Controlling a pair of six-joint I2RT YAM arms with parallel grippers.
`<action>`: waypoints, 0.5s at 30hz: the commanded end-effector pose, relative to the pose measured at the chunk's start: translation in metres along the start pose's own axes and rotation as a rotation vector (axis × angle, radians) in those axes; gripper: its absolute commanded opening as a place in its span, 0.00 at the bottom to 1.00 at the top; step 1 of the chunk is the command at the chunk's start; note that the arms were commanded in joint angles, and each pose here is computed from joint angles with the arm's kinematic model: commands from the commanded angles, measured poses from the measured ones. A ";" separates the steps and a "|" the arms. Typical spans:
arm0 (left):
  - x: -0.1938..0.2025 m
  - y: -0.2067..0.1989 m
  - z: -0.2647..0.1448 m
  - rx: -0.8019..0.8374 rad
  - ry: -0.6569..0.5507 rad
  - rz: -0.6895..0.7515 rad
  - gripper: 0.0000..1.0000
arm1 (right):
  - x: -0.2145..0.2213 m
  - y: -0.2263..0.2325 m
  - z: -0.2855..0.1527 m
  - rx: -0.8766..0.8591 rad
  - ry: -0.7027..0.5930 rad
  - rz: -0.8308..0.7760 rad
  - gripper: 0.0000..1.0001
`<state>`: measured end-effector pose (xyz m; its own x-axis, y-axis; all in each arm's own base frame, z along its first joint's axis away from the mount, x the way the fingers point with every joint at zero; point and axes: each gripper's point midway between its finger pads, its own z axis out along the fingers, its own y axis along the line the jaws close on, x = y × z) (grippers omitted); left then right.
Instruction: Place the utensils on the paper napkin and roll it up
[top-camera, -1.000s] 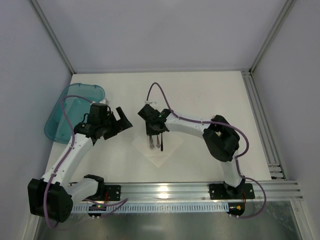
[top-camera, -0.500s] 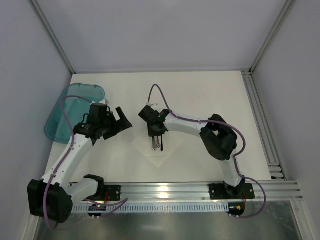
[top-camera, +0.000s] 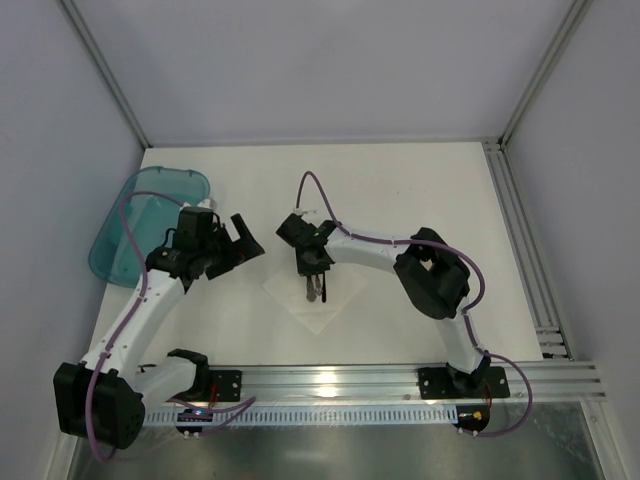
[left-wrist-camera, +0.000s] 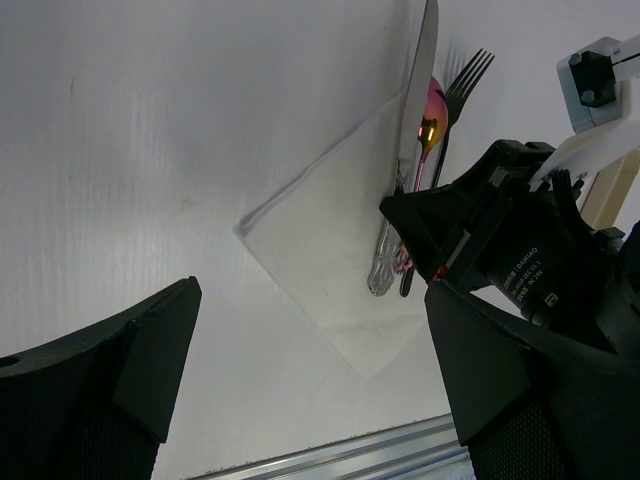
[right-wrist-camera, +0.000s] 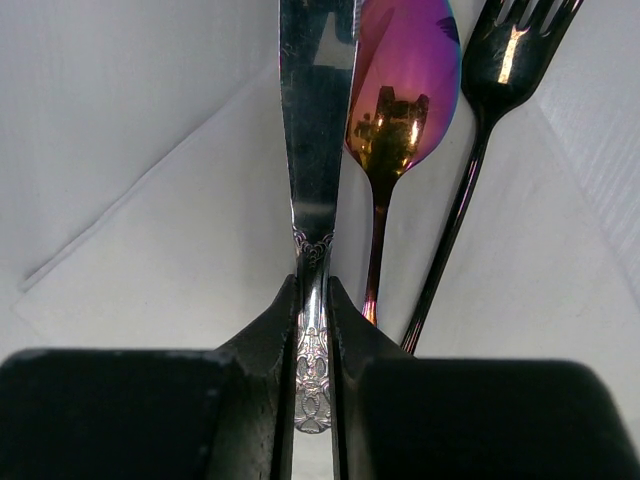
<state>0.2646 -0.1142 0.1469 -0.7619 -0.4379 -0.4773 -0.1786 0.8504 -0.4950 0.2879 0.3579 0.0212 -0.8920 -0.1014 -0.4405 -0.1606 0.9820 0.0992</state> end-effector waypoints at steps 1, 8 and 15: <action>-0.004 0.000 -0.003 0.008 -0.024 0.000 1.00 | -0.016 0.005 -0.009 -0.005 -0.054 0.025 0.13; -0.004 0.000 -0.003 0.008 -0.022 0.011 1.00 | -0.028 0.010 -0.027 -0.035 -0.082 0.030 0.22; -0.001 0.001 -0.001 0.011 -0.005 0.013 1.00 | -0.039 0.010 -0.046 -0.044 -0.107 0.028 0.25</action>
<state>0.2633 -0.1140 0.1443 -0.7654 -0.4360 -0.4734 -0.1805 0.8514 -0.4924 0.2875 0.3555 0.0270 -0.8908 -0.1027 -0.4426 -0.1589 0.9830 0.0917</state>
